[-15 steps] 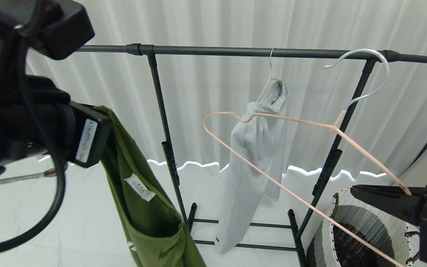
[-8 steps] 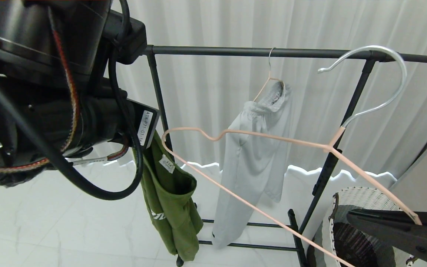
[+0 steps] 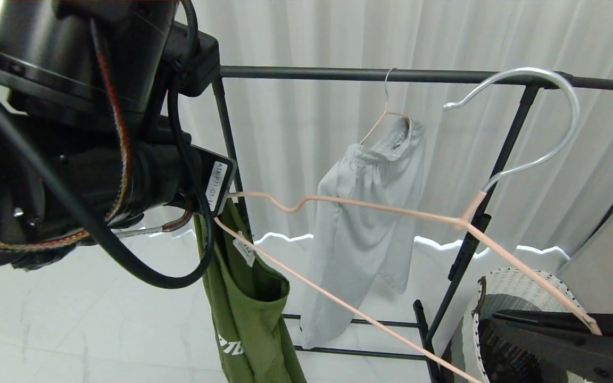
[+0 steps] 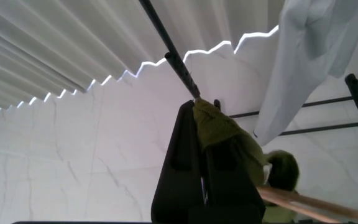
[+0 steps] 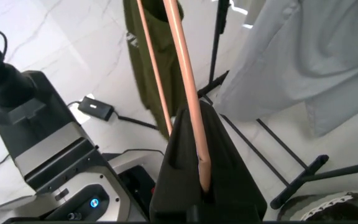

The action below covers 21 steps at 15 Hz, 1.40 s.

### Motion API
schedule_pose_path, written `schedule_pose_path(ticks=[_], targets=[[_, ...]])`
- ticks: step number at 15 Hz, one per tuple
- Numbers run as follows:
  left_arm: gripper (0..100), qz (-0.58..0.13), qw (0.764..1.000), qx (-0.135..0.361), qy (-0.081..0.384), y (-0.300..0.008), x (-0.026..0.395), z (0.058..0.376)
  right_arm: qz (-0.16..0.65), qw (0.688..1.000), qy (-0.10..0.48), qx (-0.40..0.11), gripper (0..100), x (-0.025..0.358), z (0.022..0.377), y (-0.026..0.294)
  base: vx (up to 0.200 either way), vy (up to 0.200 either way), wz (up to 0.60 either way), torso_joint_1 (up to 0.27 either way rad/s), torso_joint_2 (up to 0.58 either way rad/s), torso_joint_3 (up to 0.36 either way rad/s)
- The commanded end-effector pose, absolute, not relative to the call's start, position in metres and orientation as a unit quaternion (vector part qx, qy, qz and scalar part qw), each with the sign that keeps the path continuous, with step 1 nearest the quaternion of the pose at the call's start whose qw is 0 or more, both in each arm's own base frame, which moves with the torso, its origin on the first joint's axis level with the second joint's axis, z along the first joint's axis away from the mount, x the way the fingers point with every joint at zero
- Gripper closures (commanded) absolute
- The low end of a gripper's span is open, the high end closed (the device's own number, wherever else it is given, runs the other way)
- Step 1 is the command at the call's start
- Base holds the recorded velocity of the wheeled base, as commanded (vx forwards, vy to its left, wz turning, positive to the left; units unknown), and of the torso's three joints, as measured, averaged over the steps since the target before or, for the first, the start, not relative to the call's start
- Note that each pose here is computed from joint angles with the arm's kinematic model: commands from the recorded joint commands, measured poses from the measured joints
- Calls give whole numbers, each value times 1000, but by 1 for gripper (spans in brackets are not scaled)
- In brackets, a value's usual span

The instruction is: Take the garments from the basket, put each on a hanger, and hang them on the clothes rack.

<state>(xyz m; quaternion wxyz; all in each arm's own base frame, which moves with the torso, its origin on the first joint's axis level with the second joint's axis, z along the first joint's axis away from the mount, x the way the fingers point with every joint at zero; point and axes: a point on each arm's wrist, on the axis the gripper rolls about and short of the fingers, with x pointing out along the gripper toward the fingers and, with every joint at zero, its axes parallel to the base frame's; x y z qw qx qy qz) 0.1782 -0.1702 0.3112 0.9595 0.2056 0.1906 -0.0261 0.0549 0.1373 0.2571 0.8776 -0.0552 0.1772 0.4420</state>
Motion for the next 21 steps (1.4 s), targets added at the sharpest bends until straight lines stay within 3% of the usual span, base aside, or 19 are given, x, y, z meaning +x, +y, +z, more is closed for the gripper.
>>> schedule_pose_path(ticks=[1,14,21], targets=[[100,-28,960,205,188,-170,176,313,431,882,183,-59,100,60,254,143,0,0,0,0,0,0],[100,-60,963,196,176,-181,163,317,394,906,153,-23,100,95,248,184,0,0,0,0,0,0],[100,-129,964,172,158,-201,138,322,403,902,154,-26,100,100,241,200,0,0,0,0,0,0]])
